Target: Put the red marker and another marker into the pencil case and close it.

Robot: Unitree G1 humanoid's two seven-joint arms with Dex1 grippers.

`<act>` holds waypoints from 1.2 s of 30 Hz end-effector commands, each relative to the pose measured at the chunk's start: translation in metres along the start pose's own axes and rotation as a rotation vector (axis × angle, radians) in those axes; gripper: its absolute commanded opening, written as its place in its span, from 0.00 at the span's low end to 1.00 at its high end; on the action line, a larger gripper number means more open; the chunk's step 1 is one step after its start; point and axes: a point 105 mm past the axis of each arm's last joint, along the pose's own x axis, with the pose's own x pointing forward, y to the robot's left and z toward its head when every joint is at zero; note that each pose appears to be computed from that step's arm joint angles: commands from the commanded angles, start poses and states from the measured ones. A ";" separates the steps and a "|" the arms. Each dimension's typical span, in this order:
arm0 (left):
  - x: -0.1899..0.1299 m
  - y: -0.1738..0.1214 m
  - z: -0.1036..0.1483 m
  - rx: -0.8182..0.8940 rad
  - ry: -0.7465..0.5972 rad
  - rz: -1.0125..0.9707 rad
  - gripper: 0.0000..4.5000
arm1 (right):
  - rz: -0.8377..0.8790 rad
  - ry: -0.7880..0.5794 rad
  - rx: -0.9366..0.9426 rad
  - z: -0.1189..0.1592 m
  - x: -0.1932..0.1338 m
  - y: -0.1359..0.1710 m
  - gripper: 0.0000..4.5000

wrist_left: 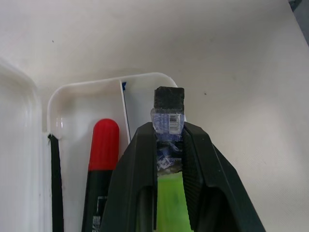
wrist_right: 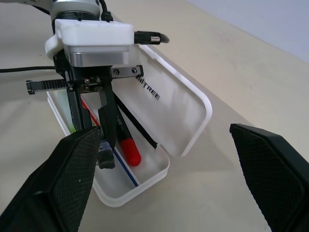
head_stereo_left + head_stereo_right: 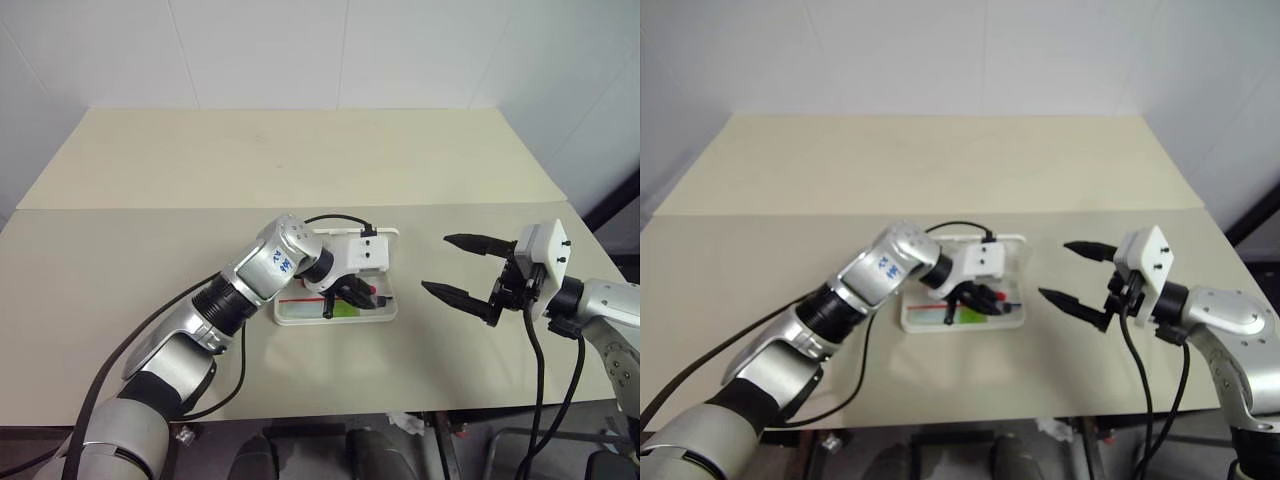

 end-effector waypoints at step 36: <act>-0.090 0.010 0.021 -0.060 -0.338 0.252 0.99 | 0.050 -0.080 -0.021 0.016 0.011 0.000 1.00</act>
